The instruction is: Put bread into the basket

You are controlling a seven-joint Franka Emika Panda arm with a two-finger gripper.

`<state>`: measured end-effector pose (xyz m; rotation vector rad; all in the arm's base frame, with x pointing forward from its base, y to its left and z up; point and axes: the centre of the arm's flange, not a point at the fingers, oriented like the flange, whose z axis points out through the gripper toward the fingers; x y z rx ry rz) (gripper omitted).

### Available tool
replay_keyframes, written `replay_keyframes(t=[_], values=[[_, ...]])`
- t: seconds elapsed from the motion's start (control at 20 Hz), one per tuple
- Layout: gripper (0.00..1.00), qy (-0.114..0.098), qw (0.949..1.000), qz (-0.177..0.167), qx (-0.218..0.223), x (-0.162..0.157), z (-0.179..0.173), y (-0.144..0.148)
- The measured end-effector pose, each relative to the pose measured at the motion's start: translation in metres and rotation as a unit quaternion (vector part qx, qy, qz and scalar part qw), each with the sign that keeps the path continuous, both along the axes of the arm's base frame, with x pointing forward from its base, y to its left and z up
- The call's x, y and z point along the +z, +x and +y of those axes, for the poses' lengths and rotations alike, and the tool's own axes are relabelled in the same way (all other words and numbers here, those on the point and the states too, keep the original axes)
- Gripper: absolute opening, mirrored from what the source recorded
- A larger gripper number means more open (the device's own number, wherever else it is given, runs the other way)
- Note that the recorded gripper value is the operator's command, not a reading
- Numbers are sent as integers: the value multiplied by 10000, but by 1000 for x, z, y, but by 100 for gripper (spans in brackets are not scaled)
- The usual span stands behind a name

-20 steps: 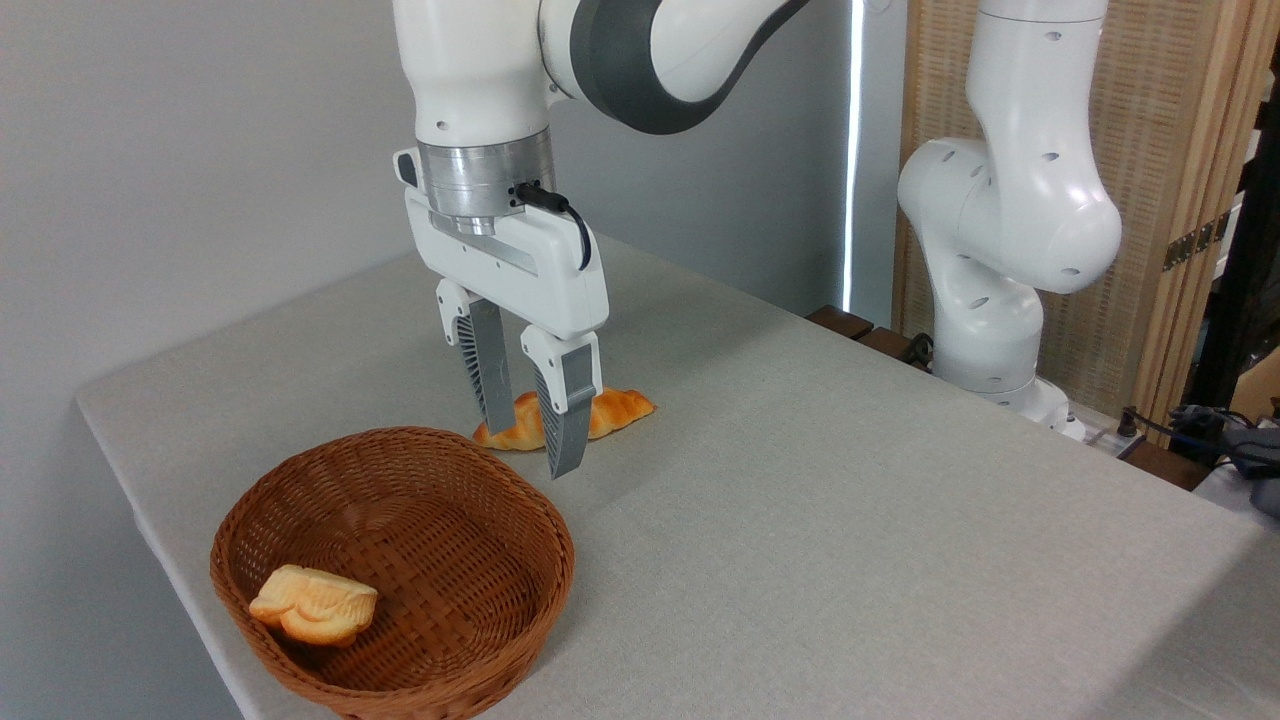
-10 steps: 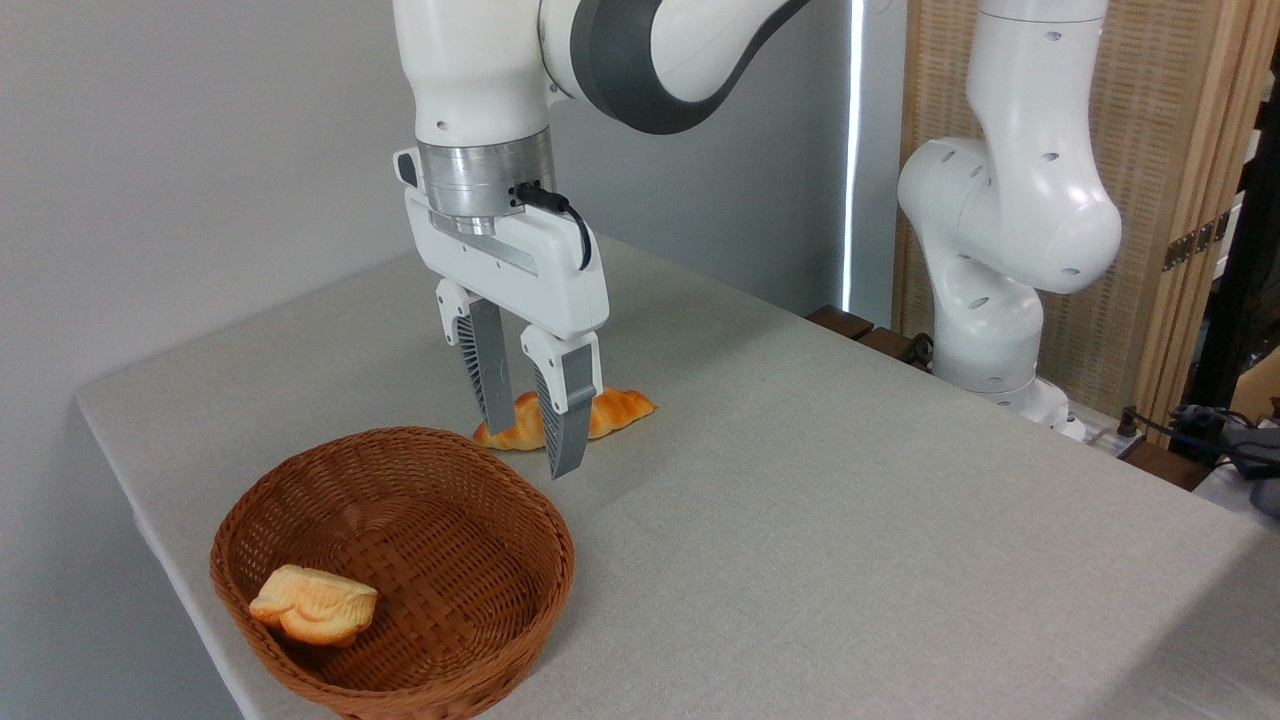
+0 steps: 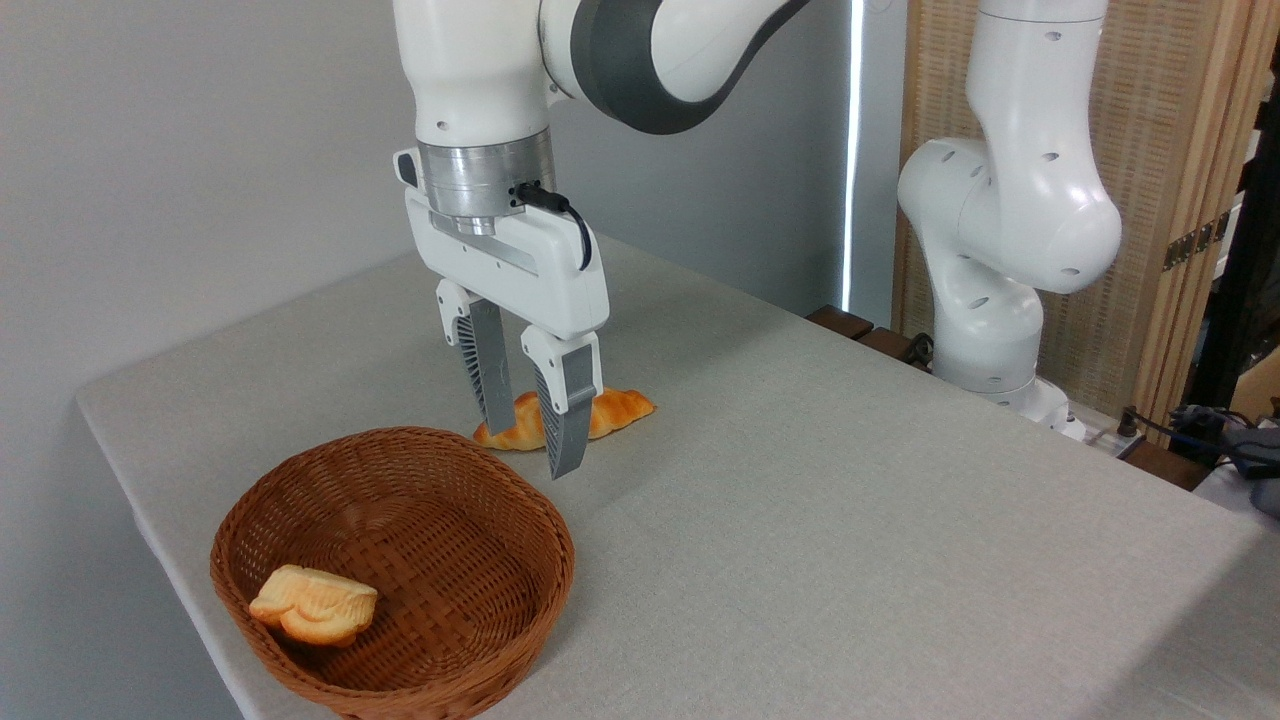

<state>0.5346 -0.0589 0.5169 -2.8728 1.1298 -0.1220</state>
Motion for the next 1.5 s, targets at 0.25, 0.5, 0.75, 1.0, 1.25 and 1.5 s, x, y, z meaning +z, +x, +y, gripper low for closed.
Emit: replay_keyframes(t=[0.25,0.5,0.75,1.0,1.25,1.5], values=[[100,1,10000,0,-9,0,-1,0],[100,6,10000,19,-10,-2,-1,1],[100,17,10000,62,-21,-7,-2,2],[100,17,9998,47,-166,-5,-18,0],[100,7,9981,51,-616,-4,-63,-17],[100,16,9944,253,-1024,-18,-94,-55]])
